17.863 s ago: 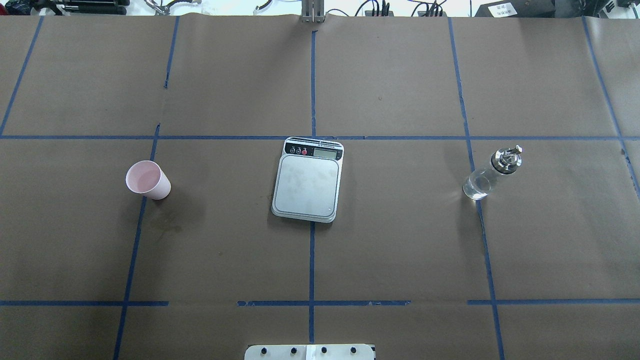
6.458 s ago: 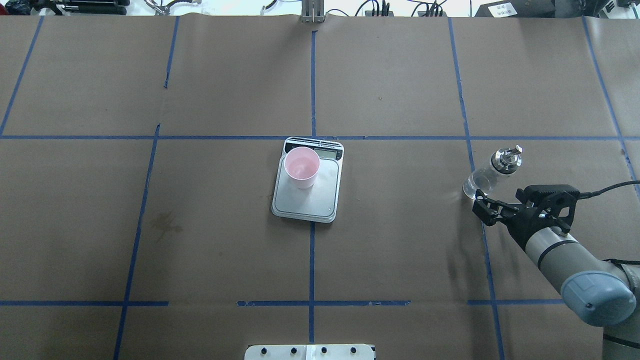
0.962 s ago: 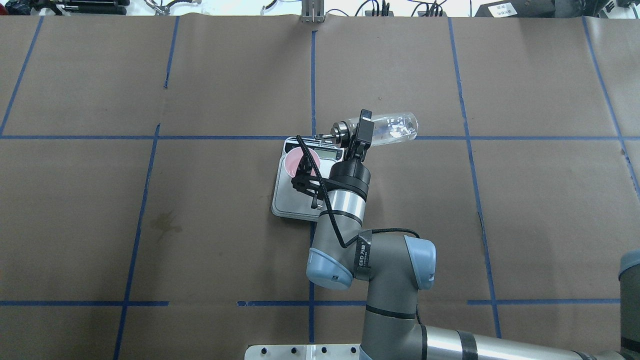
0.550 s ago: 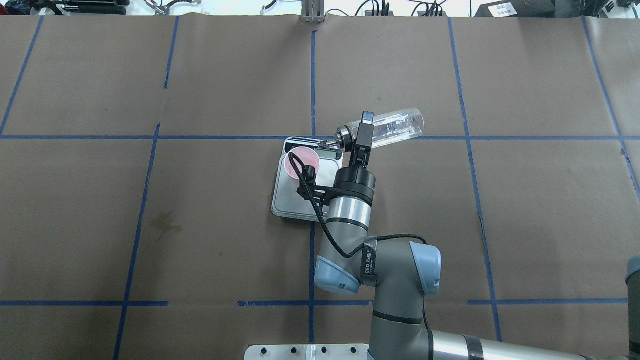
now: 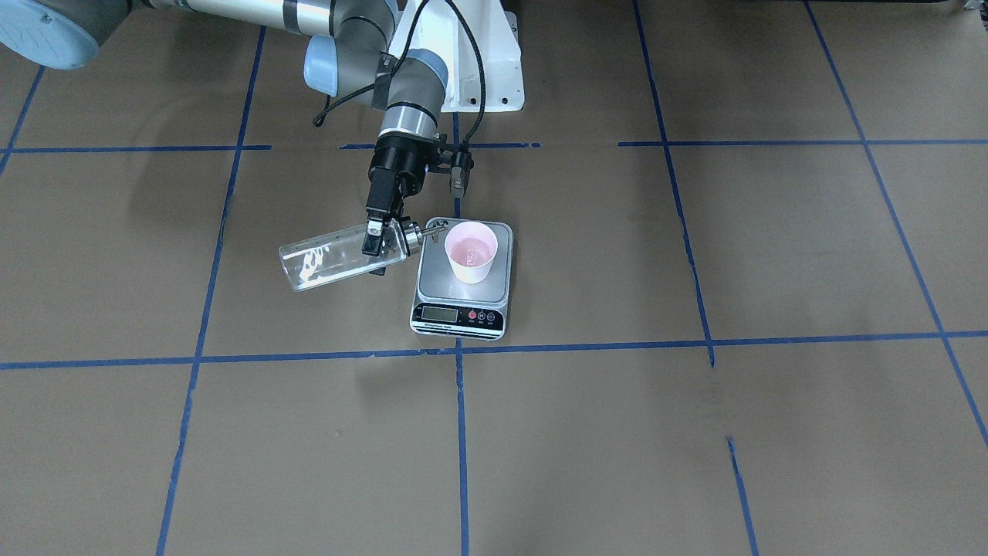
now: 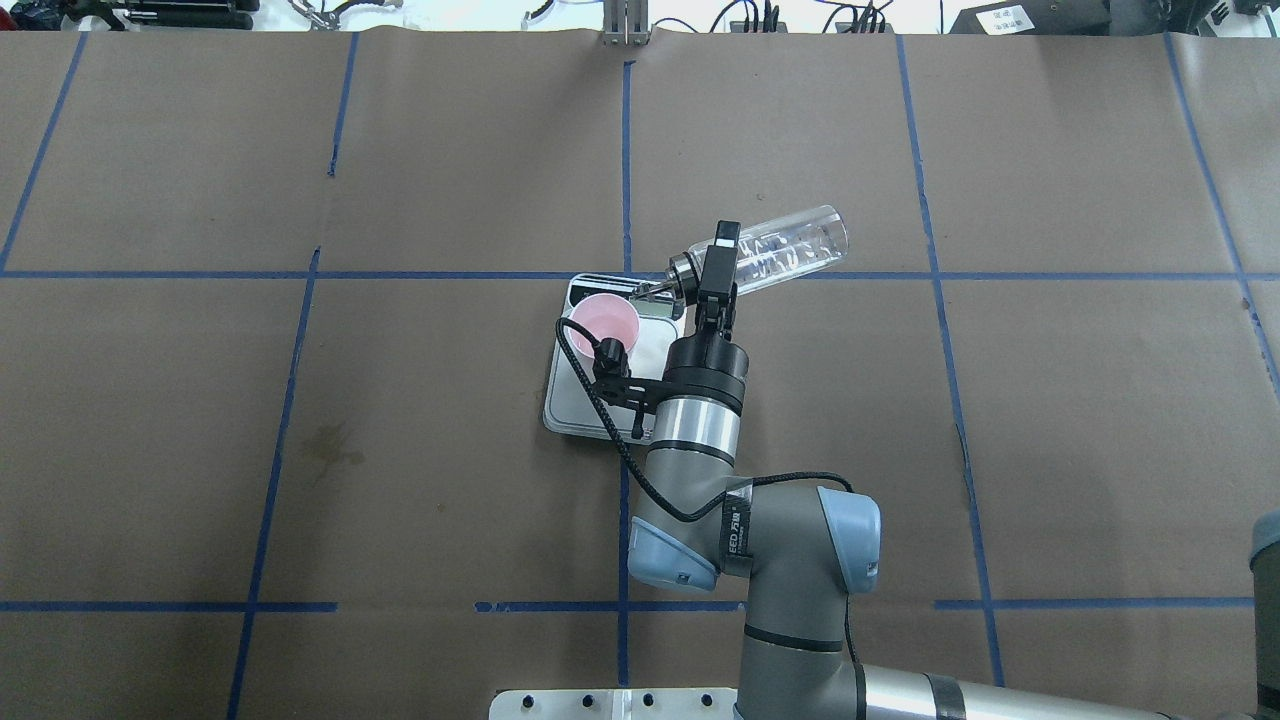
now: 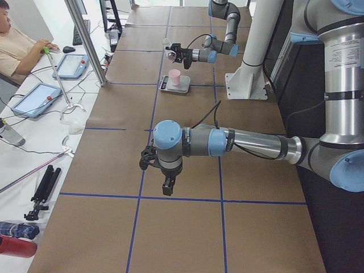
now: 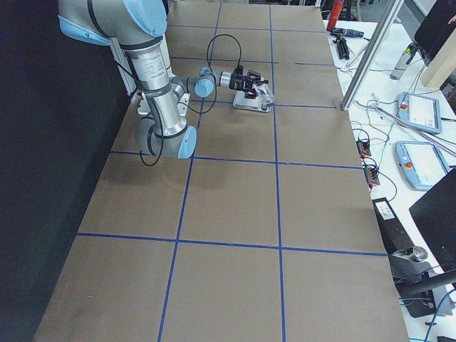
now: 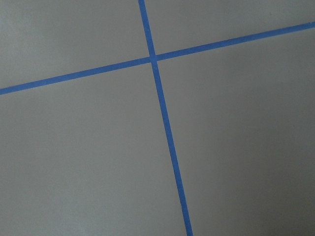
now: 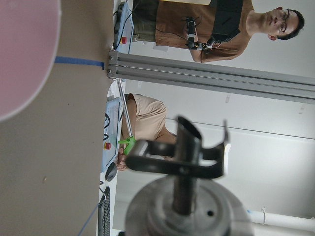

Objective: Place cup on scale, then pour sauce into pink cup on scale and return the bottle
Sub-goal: 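Tilt the glass bottle with the right gripper to pour into the pink cup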

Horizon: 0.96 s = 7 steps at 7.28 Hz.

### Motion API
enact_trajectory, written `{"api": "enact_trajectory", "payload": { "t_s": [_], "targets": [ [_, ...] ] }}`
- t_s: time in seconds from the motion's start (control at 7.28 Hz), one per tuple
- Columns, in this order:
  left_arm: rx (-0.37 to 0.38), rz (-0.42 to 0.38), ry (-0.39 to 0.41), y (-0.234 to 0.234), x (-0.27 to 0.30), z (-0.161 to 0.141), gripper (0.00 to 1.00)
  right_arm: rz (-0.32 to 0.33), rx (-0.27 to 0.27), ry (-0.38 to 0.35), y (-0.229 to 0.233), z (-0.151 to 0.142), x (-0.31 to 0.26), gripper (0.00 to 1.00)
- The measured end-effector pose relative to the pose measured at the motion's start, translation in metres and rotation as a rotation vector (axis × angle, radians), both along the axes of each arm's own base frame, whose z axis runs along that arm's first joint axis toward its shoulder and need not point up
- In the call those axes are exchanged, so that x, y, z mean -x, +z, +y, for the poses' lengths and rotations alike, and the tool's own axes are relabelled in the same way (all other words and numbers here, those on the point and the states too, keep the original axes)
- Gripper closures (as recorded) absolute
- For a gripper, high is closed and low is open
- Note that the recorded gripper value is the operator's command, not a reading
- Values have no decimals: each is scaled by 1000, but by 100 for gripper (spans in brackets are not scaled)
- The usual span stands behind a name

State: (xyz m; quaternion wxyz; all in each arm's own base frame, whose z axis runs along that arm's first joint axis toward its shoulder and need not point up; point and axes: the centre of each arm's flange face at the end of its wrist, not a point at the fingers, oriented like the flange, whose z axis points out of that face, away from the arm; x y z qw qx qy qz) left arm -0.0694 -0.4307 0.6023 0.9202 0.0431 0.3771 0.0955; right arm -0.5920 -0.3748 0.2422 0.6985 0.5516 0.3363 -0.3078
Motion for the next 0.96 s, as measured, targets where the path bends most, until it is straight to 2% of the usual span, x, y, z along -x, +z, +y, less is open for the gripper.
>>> {"api": "enact_trajectory", "payload": {
  "t_s": [0.96],
  "targets": [
    [0, 0, 0, 0, 0, 0, 0, 123, -25, 10, 1, -1, 3, 100]
  ]
}}
